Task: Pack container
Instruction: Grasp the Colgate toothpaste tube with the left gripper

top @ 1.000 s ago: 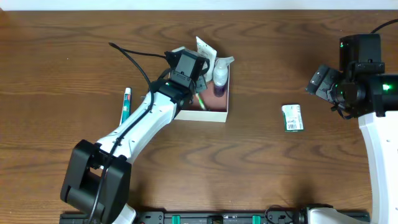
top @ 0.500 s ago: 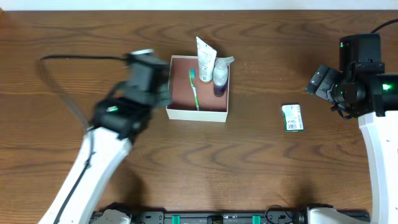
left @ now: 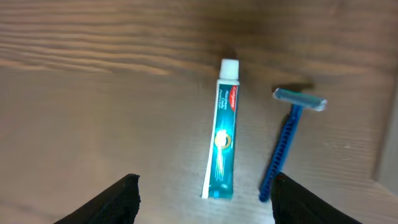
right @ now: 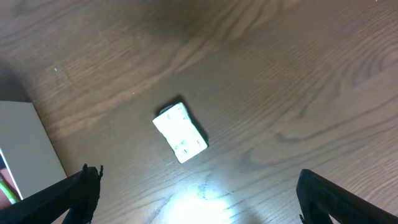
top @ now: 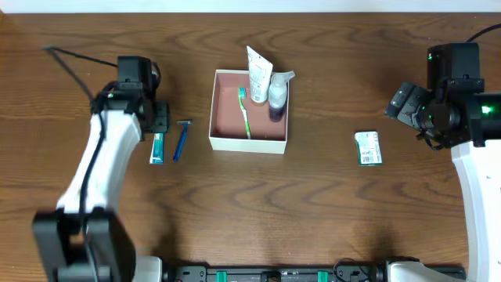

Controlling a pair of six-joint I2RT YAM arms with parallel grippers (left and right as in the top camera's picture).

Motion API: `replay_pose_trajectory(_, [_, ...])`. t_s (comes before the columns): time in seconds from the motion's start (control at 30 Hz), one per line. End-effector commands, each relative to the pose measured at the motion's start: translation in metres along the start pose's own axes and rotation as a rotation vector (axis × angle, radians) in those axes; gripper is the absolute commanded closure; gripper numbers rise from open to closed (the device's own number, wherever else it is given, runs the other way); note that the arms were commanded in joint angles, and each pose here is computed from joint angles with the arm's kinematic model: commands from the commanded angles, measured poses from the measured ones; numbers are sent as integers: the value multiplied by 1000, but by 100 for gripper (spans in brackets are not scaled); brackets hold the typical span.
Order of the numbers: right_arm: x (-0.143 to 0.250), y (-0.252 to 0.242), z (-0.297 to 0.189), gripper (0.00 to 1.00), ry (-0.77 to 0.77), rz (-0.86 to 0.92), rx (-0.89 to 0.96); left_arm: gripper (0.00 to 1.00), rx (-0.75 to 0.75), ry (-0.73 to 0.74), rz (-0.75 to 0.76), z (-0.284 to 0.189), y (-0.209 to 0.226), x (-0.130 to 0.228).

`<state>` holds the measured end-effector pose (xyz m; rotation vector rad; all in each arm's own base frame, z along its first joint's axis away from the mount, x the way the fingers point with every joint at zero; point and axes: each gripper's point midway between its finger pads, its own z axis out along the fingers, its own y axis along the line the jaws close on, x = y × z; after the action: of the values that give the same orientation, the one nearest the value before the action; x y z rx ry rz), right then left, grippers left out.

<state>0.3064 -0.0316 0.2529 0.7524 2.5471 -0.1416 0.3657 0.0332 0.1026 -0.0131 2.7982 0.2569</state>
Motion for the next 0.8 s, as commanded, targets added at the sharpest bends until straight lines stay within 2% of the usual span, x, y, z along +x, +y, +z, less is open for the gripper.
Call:
replay_pose_trajectory(0.0, [-2,-3,0,1,-5,22,9,32,31,85,61,32,-3,13])
replay_pose_trajectory(0.37, [-2,-3,0,1,-5,22,9,35,48,227,101,91,-13,37])
replay_pose_trajectory(0.53, [-2,-3,0,1,-5,22,9,59,49,252,105,98,-14,43])
replay_pose_trajectory(0.67, [-2,-3,0,1,-5,22,9,85,50,255,105,98,-14,44])
replay_pose_trajectory(0.7, [-2,-3,0,1,-4,21,9,89,50,255,104,97,-14,44])
replay_pose_trajectory(0.77, [-2,-3,0,1,-4,21,9,88,47,245,95,92,-13,41])
